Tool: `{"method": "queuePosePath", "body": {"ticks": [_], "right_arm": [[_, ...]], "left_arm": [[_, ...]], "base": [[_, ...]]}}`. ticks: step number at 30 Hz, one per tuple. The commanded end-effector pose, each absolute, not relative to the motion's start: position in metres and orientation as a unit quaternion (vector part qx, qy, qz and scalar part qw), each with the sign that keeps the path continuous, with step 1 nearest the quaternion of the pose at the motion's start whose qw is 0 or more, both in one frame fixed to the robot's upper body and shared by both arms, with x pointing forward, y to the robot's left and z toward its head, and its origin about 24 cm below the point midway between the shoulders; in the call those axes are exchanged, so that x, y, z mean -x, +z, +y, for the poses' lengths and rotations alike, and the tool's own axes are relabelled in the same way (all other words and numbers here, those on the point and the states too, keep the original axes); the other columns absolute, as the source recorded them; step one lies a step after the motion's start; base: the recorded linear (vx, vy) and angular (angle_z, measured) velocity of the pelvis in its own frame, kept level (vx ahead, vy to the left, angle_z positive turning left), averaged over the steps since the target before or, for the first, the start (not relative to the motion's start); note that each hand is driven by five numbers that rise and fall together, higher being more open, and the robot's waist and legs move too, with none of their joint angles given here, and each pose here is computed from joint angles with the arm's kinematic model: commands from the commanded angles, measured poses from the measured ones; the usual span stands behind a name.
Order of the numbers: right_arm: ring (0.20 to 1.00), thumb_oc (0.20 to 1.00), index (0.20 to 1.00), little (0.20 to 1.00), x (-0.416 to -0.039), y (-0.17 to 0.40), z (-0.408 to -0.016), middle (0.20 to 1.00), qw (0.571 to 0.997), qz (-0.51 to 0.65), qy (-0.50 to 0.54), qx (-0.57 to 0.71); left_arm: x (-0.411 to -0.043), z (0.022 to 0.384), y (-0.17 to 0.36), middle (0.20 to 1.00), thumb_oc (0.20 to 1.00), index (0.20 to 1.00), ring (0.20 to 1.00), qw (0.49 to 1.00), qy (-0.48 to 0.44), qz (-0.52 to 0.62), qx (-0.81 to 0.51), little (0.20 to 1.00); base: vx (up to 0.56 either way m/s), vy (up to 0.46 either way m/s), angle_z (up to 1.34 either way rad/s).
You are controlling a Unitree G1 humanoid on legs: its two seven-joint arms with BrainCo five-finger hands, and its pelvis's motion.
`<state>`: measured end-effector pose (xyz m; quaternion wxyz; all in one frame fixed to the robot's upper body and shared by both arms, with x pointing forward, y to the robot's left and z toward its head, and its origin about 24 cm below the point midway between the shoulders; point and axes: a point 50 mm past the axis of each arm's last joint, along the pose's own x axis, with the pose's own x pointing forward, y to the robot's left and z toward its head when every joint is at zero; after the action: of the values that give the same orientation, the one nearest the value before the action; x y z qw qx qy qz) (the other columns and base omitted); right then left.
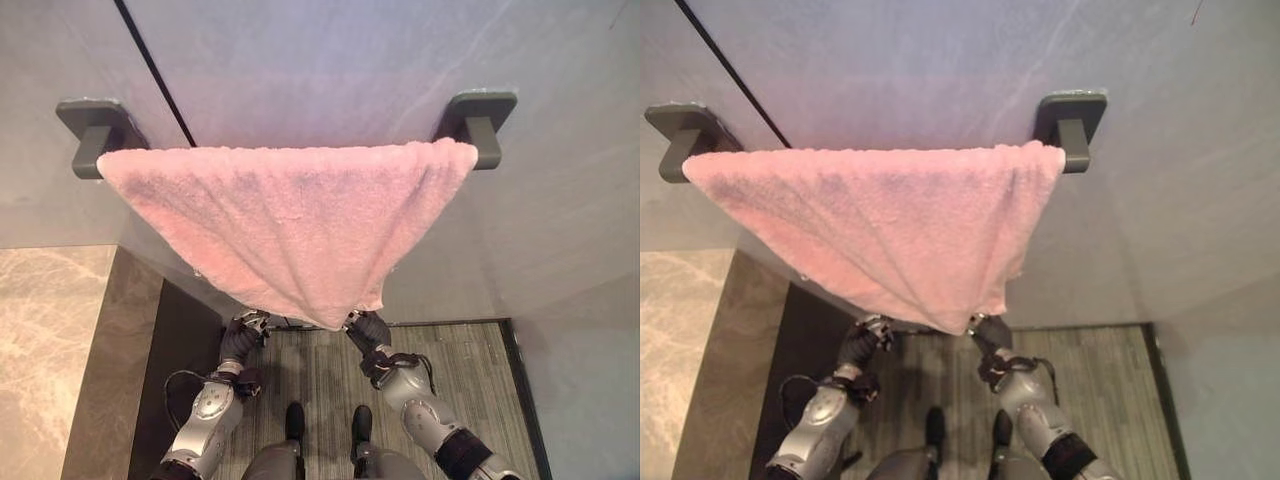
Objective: Put brush and paste in cup on sink, flatten towel.
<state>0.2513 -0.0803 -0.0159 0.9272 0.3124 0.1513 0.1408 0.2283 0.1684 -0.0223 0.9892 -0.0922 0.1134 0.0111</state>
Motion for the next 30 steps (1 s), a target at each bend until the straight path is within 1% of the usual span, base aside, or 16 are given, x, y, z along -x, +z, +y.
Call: {"method": "queuePosePath", "body": {"ticks": [1,2,4,5,6,7,12,16,19,22,23,24,25,26,27,30], "right_arm": [[0.2,0.2,0.2,0.2,-0.252,-0.005,-0.057,0.2,0.92,0.135,0.171,-0.324],[0.2,0.2,0.2,0.2,-0.252,-0.006,-0.057,0.2,0.921,0.137,0.17,-0.324],[0.2,0.2,0.2,0.2,-0.251,-0.01,-0.057,0.2,0.921,0.147,0.169,-0.319],[0.316,0.316,0.316,0.316,-0.251,-0.013,-0.058,0.316,0.921,0.153,0.167,-0.318],[0.583,0.583,0.583,0.583,-0.251,-0.014,-0.058,0.583,0.921,0.156,0.167,-0.315],[1.0,1.0,1.0,1.0,-0.251,-0.016,-0.058,1.0,0.922,0.159,0.166,-0.312],[1.0,1.0,1.0,1.0,-0.249,-0.043,-0.074,1.0,0.932,0.214,0.134,-0.262],[1.0,1.0,1.0,1.0,-0.236,-0.08,-0.111,1.0,0.946,0.281,0.085,-0.14],[1.0,1.0,1.0,1.0,-0.22,-0.103,-0.144,1.0,0.941,0.332,0.059,-0.029],[1.0,1.0,1.0,1.0,-0.215,-0.108,-0.151,1.0,0.937,0.344,0.056,-0.007],[1.0,1.0,1.0,1.0,-0.198,-0.124,-0.177,1.0,0.908,0.385,0.073,0.151],[1.0,1.0,1.0,1.0,-0.192,-0.128,-0.185,1.0,0.891,0.397,0.089,0.203],[1.0,1.0,1.0,1.0,-0.181,-0.135,-0.193,1.0,0.87,0.423,0.096,0.236],[1.0,1.0,1.0,1.0,-0.181,-0.134,-0.193,1.0,0.87,0.423,0.096,0.236],[1.0,1.0,1.0,1.0,-0.163,-0.144,-0.205,1.0,0.838,0.461,0.098,0.276],[1.0,1.0,1.0,1.0,-0.13,-0.156,-0.219,1.0,0.801,0.531,0.079,0.264]], "left_arm": [[-0.235,0.167,-0.013,0.2,0.2,0.2,0.2,0.993,0.001,0.083,0.079,0.2],[-0.235,0.166,-0.015,0.2,0.2,0.2,0.2,0.993,0.001,0.088,0.078,0.2],[-0.234,0.165,-0.018,0.26,0.26,0.26,0.26,0.993,-0.003,0.095,0.07,0.26],[-0.233,0.165,-0.022,0.501,0.501,0.501,0.501,0.993,-0.005,0.103,0.064,0.501],[-0.232,0.165,-0.025,0.78,0.78,0.78,0.78,0.992,-0.006,0.11,0.059,0.78],[-0.231,0.166,-0.027,1.0,1.0,1.0,1.0,0.992,-0.005,0.116,0.056,1.0],[-0.222,0.17,-0.058,1.0,1.0,1.0,1.0,0.982,0.001,0.19,0.009,1.0],[-0.207,0.179,-0.09,1.0,1.0,1.0,1.0,0.962,0.013,0.268,-0.052,1.0],[-0.191,0.187,-0.112,1.0,1.0,1.0,1.0,0.939,0.024,0.333,-0.088,1.0],[-0.186,0.19,-0.118,1.0,1.0,1.0,1.0,0.931,0.024,0.351,-0.099,1.0],[-0.164,0.199,-0.138,1.0,1.0,1.0,1.0,0.892,0.012,0.424,-0.156,1.0],[-0.157,0.202,-0.142,1.0,1.0,1.0,1.0,0.879,0.005,0.444,-0.174,1.0],[-0.149,0.206,-0.147,1.0,1.0,1.0,1.0,0.864,-0.001,0.469,-0.185,1.0],[-0.149,0.206,-0.147,1.0,1.0,1.0,1.0,0.864,-0.001,0.469,-0.185,1.0],[-0.139,0.211,-0.152,1.0,1.0,1.0,1.0,0.843,-0.009,0.498,-0.203,1.0],[-0.113,0.219,-0.161,1.0,1.0,1.0,1.0,0.811,0.0,0.552,-0.191,1.0]], "base": [[0.0,0.0,0.0],[0.0,0.0,0.0],[0.0,0.0,0.0],[0.0,0.0,0.0],[0.0,0.0,0.0],[0.0,0.0,0.0],[0.0,0.0,0.0],[0.01,0.003,0.0],[0.01,0.006,-0.02],[0.01,0.005,-0.02],[0.0,0.0,0.0],[0.04,0.001,-0.03],[0.01,-0.007,-0.05],[0.02,-0.013,-0.07],[0.01,-0.012,-0.06],[0.02,-0.013,-0.05]]}}
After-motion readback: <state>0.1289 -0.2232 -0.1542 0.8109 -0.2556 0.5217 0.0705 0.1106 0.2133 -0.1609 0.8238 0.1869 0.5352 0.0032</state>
